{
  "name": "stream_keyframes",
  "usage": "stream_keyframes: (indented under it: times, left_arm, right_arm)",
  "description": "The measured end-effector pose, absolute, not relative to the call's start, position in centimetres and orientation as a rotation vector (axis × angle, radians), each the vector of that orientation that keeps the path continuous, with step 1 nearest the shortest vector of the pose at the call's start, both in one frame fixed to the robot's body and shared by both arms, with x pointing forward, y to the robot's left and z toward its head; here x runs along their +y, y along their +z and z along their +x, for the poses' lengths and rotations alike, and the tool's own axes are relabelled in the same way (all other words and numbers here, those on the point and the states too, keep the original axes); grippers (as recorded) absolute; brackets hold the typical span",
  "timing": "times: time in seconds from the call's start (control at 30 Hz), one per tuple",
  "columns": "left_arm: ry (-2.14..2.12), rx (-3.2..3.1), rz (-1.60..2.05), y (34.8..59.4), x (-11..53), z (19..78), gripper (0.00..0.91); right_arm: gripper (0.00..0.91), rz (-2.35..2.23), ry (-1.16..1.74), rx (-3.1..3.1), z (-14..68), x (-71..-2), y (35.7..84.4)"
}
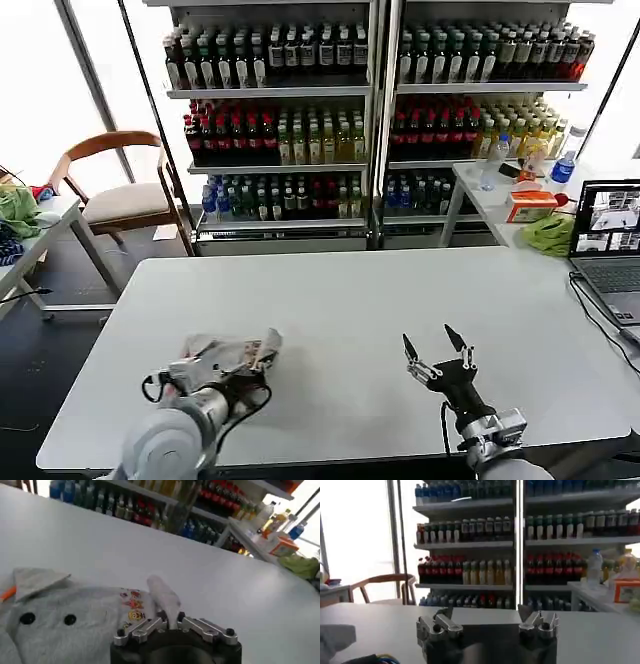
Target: Fold and organize the clothes.
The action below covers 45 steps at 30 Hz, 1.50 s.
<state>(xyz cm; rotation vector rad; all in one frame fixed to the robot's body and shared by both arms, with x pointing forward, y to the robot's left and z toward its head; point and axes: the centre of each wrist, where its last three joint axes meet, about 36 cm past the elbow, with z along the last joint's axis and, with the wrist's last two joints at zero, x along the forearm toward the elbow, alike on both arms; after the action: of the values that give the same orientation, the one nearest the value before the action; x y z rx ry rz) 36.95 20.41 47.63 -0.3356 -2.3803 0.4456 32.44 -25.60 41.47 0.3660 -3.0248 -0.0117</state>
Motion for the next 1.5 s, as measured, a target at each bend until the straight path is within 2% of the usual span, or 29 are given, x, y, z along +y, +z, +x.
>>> stream_keyframes:
  times: [0.23, 0.57, 0.97, 1.43, 1.47, 1.5]
  left_arm:
    - [0.56, -2.328, -0.377, 47.6, 16.7, 39.6, 0.907]
    - [0.667, -2.371, -0.431, 50.3, 15.8, 42.3, 0.907]
    - [0.578, -2.71, -0.326, 51.1, 23.8, 44.1, 0.907]
    - [0.486, -2.925, -0.127, 51.0, 32.3, 41.8, 0.907]
    - [0.48, -2.933, -0.112, 51.0, 32.8, 41.6, 0.907]
    - [0.475, -2.94, -0.101, 51.1, 33.3, 41.4, 0.907]
  right_arm:
    - [0.907, 0.371, -0.061, -2.96, 33.4, -24.4, 42.3]
    - [0.907, 0.459, -0.135, -2.812, 34.8, -23.3, 42.9]
    - [0.907, 0.675, -0.206, -2.604, 37.8, -19.5, 42.0]
    - [0.907, 0.874, -0.273, -2.402, 40.8, -14.2, 39.9]
    - [0.897, 0.883, -0.274, -2.388, 41.0, -13.9, 39.7]
    - [0.645, 0.888, -0.276, -2.378, 41.1, -13.6, 39.5]
